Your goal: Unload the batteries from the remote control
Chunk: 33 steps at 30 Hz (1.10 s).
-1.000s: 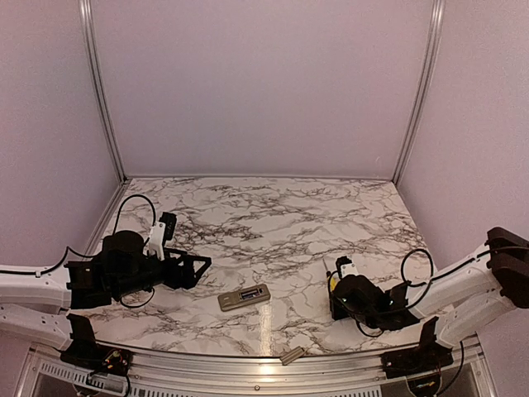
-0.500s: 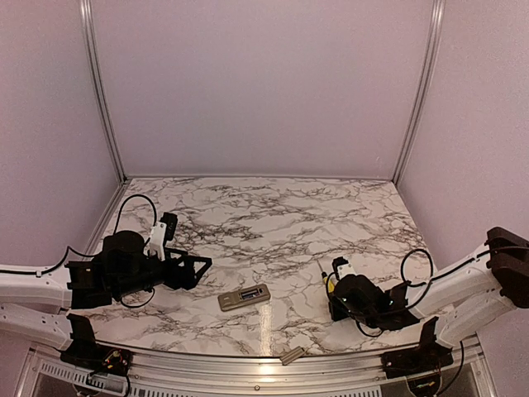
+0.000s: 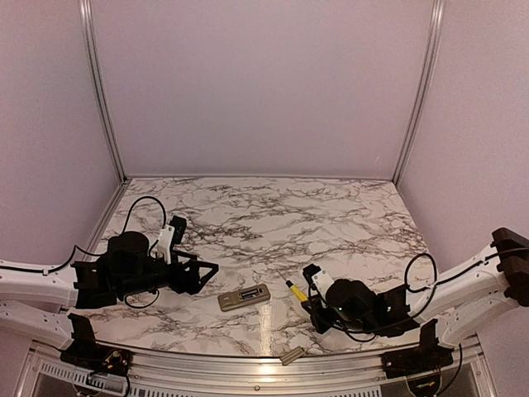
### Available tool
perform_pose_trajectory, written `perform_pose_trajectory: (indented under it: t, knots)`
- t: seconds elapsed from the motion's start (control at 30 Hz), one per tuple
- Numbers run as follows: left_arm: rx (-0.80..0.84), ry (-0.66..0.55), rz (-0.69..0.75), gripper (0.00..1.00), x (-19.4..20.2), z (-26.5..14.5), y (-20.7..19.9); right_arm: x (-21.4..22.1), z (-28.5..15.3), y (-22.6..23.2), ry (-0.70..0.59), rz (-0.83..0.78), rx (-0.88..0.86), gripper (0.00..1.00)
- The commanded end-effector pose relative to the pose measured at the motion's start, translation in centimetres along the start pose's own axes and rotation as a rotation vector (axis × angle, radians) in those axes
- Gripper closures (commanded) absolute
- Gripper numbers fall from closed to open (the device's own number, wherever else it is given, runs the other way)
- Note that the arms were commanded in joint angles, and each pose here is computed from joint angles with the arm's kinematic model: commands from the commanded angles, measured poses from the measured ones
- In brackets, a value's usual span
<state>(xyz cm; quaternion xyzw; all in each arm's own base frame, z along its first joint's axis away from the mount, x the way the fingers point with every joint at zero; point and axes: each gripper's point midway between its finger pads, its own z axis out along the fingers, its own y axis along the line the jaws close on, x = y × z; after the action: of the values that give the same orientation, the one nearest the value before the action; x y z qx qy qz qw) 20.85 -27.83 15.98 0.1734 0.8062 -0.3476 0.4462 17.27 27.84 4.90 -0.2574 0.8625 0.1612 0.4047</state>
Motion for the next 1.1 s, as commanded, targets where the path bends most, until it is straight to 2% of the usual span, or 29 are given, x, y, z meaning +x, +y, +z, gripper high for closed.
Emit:
perform_pose_trajectory:
  t: [0.0, 0.13, 0.27, 0.47, 0.8, 1.07]
  knots:
    - [0.093, 0.008, 0.019, 0.11, 0.4, 0.3, -1.4, -2.8, -1.7, 5.0, -0.071, -0.044, -0.226, 1.00]
    - [0.167, 0.032, 0.021, 0.15, 0.9, 0.4, -2.7, -3.4, -4.1, 9.0, -0.104, -0.106, -0.417, 1.00]
    - [0.218, 0.036, 0.020, 0.19, 1.0, 0.2, -3.6, -3.6, -6.3, 11.7, -0.121, -0.158, -0.533, 1.00]
    - [0.399, 0.061, 0.059, 0.24, 1.6, -0.9, -7.6, -3.8, -9.9, 14.5, -0.157, -0.218, -0.738, 1.00]
    - [0.632, 0.116, 0.178, 0.29, 3.4, -3.4, -14.3, -4.0, -13.1, 14.8, -0.200, -0.224, -0.854, 1.00]
    - [0.691, 0.133, 0.215, 0.36, 4.3, -4.0, -15.9, -3.8, -14.5, 15.4, -0.203, -0.235, -0.932, 1.00]
